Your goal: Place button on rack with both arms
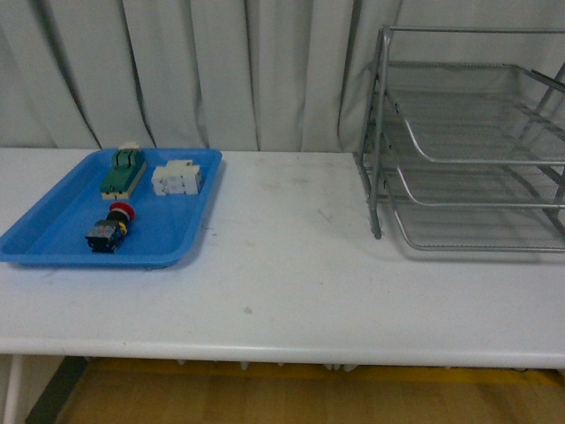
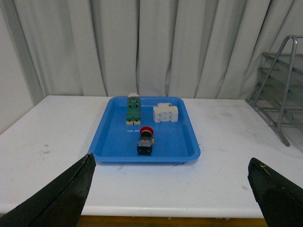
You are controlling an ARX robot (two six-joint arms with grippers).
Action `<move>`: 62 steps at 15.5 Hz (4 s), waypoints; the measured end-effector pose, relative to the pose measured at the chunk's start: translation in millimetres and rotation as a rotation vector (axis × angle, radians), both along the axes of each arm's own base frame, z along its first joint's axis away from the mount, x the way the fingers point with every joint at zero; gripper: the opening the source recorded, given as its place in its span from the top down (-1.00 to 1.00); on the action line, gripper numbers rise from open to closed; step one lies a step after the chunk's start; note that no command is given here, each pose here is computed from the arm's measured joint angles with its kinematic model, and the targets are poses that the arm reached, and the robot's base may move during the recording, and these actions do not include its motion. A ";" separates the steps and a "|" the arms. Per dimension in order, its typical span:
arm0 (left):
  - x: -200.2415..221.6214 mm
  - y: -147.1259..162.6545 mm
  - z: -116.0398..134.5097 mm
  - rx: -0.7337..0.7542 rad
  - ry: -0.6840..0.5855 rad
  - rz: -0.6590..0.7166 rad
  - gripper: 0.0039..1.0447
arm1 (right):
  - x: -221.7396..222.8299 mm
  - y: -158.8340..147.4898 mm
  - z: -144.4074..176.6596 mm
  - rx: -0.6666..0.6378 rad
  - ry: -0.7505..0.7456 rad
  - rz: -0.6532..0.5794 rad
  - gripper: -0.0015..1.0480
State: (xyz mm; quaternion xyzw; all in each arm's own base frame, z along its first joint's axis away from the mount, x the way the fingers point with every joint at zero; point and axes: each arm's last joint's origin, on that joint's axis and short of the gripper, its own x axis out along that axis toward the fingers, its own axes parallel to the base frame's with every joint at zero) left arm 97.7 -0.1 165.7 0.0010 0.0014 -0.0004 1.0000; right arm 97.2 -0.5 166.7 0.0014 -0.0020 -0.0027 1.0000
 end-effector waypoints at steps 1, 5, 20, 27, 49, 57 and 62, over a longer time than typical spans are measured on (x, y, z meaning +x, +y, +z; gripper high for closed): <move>0.0 0.0 0.0 0.000 0.000 0.000 -0.88 | 0.0 0.0 0.0 0.000 0.000 0.000 -0.87; 0.0 0.0 0.0 0.000 0.000 0.000 -0.88 | 19.4 -5.2 -7.3 0.320 0.365 0.074 -0.87; 0.0 0.0 0.0 0.000 0.000 0.000 -0.88 | 247.4 -20.6 -69.5 1.130 0.374 0.000 -0.87; 0.0 0.0 0.0 0.000 0.000 0.000 -0.88 | 266.9 -18.0 -73.9 1.125 0.390 -0.004 -0.87; 0.0 0.0 0.0 0.000 0.000 0.000 -0.88 | 184.6 -18.1 -107.3 1.425 0.383 -0.077 0.94; 0.0 0.0 0.0 0.000 0.000 0.000 -0.88 | 153.0 -20.0 -93.9 1.280 0.393 -0.035 -0.56; 0.0 0.0 0.0 0.000 0.000 0.000 -0.88 | 96.7 -6.8 -57.6 0.937 0.315 0.058 -0.74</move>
